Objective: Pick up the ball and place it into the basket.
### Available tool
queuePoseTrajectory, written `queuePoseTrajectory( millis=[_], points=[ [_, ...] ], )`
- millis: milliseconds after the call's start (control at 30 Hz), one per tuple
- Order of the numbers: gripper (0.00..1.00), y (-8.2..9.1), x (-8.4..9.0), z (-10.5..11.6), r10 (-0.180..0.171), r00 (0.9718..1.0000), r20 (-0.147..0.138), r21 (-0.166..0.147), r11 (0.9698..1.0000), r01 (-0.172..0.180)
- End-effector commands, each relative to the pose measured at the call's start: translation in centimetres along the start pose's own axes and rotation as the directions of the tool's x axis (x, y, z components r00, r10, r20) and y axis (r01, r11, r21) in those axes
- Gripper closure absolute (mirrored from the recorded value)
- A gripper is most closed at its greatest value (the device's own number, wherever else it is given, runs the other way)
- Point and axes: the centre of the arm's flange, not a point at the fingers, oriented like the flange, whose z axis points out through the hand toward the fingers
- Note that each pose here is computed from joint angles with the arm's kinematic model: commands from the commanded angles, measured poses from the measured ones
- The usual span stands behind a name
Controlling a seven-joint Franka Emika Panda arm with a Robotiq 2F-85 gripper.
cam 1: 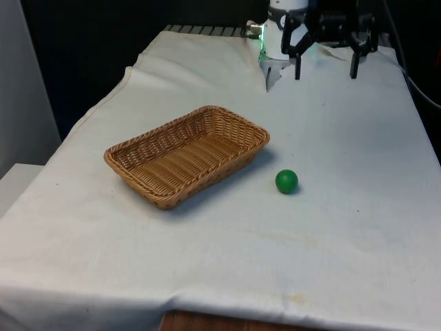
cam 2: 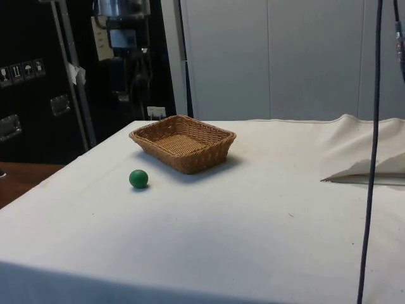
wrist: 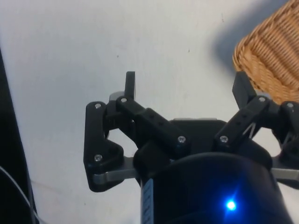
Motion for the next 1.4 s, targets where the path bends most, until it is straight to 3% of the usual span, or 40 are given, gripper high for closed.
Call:
queuePoseTrajectory(
  millis=[0, 833, 867, 1133, 1167, 1367],
  points=[
    [0.0, 0.0, 0.2, 0.5, -0.003, 1.0, -0.007, 0.009, 1.0, 0.003],
    [0.0, 0.9, 3.3, 8.2, 0.024, 0.9994, -0.026, -0.045, 0.9987, -0.025],
    [0.0, 1.0, 3.6, 8.7, 0.023, 0.9993, -0.03, -0.033, 0.9992, -0.024],
    [0.0, 2.3, 4.2, 11.1, 0.03, 0.9991, -0.029, -0.022, 0.9993, -0.031],
    [0.0, 2.2, 4.1, 11.0, 0.03, 0.9993, -0.021, -0.032, 0.999, -0.031],
    [0.0, 3.7, 4.2, 13.1, 0.035, 0.9991, -0.026, -0.003, 0.9994, -0.035]
  ],
)
